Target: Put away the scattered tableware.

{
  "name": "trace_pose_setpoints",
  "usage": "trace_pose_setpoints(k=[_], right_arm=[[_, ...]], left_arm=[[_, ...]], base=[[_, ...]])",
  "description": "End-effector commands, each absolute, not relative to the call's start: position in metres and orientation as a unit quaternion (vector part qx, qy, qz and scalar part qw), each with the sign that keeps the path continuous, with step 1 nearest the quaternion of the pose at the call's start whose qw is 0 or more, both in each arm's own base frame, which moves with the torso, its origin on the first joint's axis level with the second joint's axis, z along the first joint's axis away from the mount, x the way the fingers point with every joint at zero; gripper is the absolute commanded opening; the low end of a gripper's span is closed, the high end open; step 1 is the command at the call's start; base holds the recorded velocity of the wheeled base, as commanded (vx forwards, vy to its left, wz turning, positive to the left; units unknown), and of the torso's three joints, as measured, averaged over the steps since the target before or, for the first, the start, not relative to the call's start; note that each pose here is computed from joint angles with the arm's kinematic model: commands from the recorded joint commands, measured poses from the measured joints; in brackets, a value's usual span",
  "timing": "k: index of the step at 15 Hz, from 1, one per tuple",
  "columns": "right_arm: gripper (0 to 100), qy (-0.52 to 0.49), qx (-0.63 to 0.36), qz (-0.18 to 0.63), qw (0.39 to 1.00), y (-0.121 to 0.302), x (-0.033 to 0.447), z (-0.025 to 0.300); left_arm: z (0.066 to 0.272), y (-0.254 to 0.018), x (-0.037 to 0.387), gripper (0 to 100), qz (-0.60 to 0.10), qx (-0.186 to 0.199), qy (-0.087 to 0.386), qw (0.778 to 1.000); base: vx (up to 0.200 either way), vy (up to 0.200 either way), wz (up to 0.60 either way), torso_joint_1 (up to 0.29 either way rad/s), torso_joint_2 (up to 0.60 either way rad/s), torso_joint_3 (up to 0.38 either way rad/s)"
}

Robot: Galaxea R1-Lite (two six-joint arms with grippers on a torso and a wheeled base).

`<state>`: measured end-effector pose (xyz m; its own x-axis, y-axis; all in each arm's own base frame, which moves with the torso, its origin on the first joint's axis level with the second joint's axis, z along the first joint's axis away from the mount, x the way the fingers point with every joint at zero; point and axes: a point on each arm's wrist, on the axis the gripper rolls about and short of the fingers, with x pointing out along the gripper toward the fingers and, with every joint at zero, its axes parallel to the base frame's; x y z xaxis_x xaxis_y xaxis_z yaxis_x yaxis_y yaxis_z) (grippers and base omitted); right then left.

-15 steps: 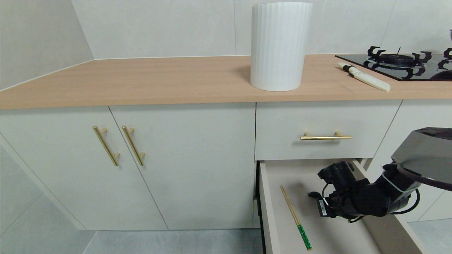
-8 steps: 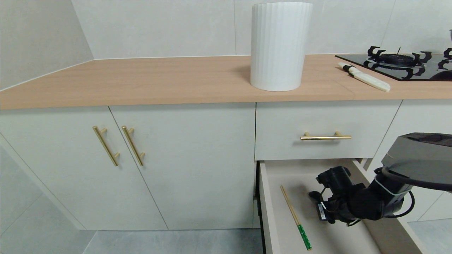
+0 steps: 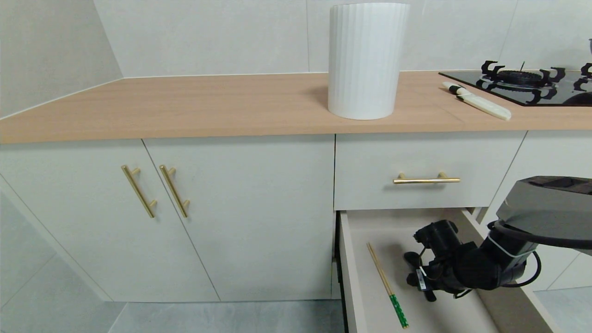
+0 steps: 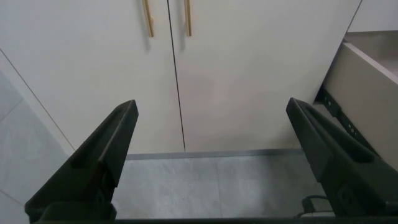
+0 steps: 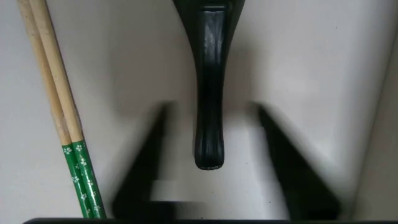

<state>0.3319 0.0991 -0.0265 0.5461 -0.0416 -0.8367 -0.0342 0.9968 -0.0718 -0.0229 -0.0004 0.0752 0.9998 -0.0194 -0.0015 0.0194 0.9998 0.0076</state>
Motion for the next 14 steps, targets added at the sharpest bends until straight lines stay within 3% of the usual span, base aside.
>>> trace_pose_setpoints(k=[1,9,14], right_arm=[[100,0.475,-0.040,-0.002,0.879,0.099,0.332,-0.026],[100,0.460,-0.033,-0.002,0.887,0.096,0.324,-0.006],[100,0.373,0.002,0.019,0.928,0.082,0.276,0.082]], left_arm=[[0.075,0.000,-0.023,100,-0.010,0.004,0.001,1.000],[0.075,0.000,-0.023,100,-0.009,0.004,0.001,1.000],[0.075,0.000,-0.023,100,-0.009,0.004,0.001,1.000]], base=[[0.000,0.000,0.00,0.000,0.00,0.000],[0.000,0.000,0.00,0.000,0.00,0.000],[0.000,0.000,0.00,0.000,0.00,0.000]])
